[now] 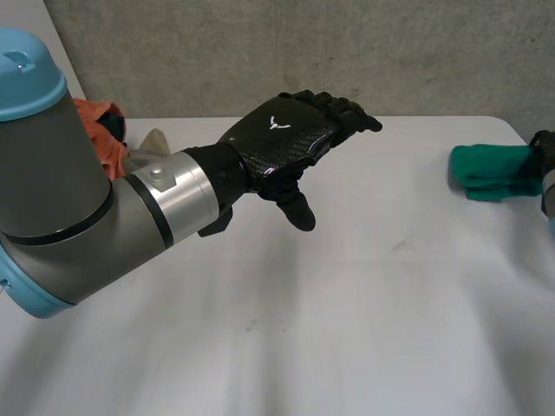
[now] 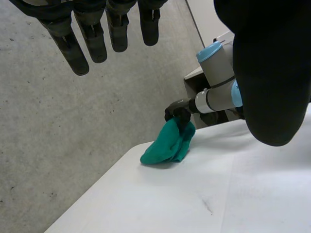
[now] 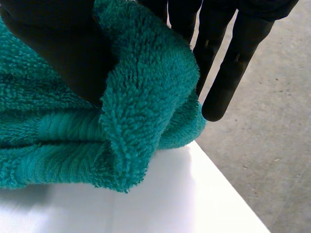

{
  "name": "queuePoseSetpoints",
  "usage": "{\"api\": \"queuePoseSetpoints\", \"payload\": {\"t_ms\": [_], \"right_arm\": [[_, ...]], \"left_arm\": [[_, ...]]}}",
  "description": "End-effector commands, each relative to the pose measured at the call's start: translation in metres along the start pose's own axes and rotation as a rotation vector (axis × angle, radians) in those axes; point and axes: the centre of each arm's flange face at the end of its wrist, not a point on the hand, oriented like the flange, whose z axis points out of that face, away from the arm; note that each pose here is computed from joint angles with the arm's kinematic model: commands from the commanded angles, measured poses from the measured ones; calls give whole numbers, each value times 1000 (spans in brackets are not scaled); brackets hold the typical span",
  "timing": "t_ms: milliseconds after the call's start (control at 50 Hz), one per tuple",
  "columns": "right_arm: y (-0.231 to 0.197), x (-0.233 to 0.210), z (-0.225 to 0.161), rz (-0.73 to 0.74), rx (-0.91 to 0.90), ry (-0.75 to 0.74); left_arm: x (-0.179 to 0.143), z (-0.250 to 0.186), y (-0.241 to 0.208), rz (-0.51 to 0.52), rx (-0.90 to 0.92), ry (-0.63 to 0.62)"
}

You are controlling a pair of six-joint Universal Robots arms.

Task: Fold the laundry.

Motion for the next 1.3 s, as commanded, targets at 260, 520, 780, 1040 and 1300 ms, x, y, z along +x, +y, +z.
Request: {"api": "queuePoseSetpoints", "payload": {"t_ms": [260,520,780,1040,1300], "right_arm": [[-6,55,9,-221,22,215],[-85,-21,-68,-274,205,-32],[-44,-129,-255,-565,99,-606],[-12,-129,-291,-673,15,-676],[-15,-125,-290,-673,14,-653]], "left_arm": [[5,2,-3,2,10,14],[-8,2,-10,-15,26,-78],[-208,-52,16,122,-79,-856],[-320,-88,163,475,-592,-1035],[-289,-68,81,364,-219,-1082]]}}
